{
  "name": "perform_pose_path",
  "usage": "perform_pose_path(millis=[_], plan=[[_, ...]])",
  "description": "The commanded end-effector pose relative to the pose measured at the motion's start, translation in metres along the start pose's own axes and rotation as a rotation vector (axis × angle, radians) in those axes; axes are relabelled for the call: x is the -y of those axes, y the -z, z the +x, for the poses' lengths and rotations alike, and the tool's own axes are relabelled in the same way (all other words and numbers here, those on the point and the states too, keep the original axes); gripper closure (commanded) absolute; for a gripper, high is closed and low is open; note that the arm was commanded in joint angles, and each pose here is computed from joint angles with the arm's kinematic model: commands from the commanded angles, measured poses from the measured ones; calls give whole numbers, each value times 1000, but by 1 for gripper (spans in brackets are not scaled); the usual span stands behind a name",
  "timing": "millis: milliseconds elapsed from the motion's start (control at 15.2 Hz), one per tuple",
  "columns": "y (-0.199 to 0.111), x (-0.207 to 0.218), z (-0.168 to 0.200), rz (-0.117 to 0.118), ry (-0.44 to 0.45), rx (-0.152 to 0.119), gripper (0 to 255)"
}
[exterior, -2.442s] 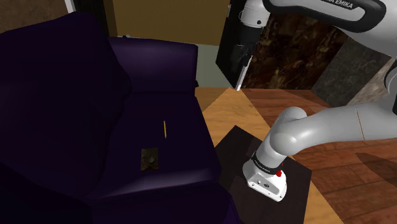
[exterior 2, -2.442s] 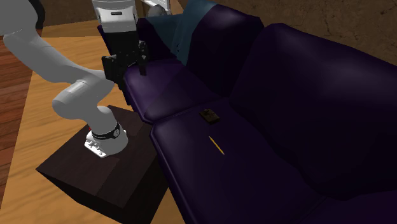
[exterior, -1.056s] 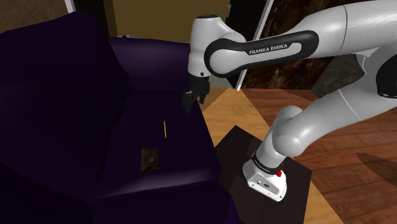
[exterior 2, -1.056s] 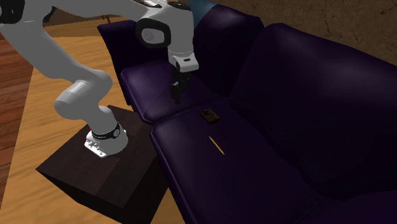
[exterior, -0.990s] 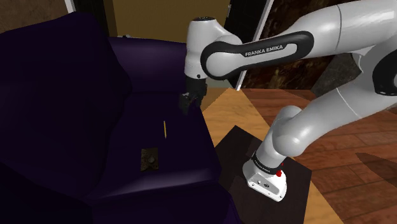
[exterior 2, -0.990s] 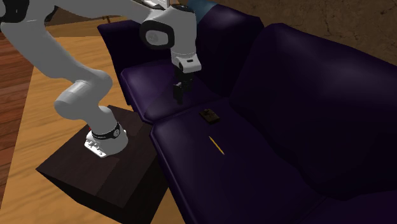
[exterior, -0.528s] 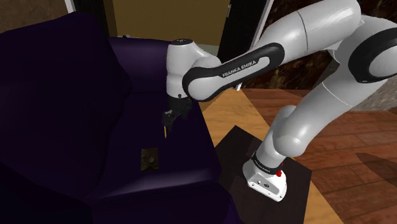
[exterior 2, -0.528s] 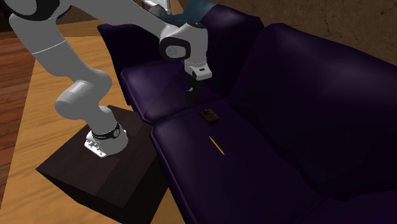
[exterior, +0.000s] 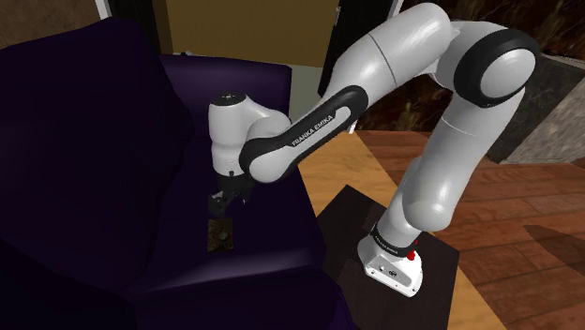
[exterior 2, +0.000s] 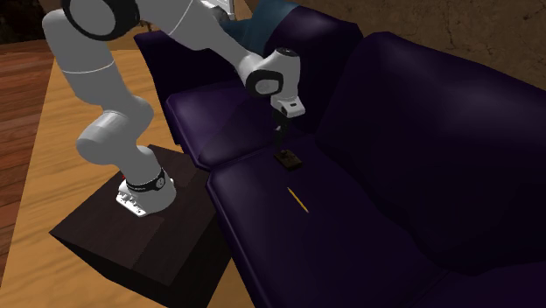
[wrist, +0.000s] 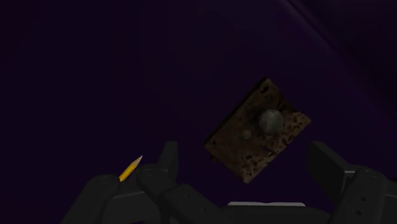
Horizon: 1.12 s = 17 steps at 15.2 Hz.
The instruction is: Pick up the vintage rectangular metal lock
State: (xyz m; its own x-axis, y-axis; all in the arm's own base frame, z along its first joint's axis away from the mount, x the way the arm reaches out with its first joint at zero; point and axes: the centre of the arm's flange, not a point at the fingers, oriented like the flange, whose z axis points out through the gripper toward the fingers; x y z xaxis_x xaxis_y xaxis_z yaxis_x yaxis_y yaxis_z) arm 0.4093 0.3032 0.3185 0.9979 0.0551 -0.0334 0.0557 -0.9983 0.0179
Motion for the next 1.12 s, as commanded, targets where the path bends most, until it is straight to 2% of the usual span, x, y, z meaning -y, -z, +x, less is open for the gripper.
perform_pose_path(millis=[0, 198, 792, 858, 1056], plan=[[-20, 17, 7, 2, 6, 0, 0], [-42, 43, 17, 2, 15, 1, 0], [-82, 44, 19, 2, 15, 1, 0], [-82, 44, 19, 2, 15, 1, 255], [-82, 45, 20, 2, 15, 1, 255]])
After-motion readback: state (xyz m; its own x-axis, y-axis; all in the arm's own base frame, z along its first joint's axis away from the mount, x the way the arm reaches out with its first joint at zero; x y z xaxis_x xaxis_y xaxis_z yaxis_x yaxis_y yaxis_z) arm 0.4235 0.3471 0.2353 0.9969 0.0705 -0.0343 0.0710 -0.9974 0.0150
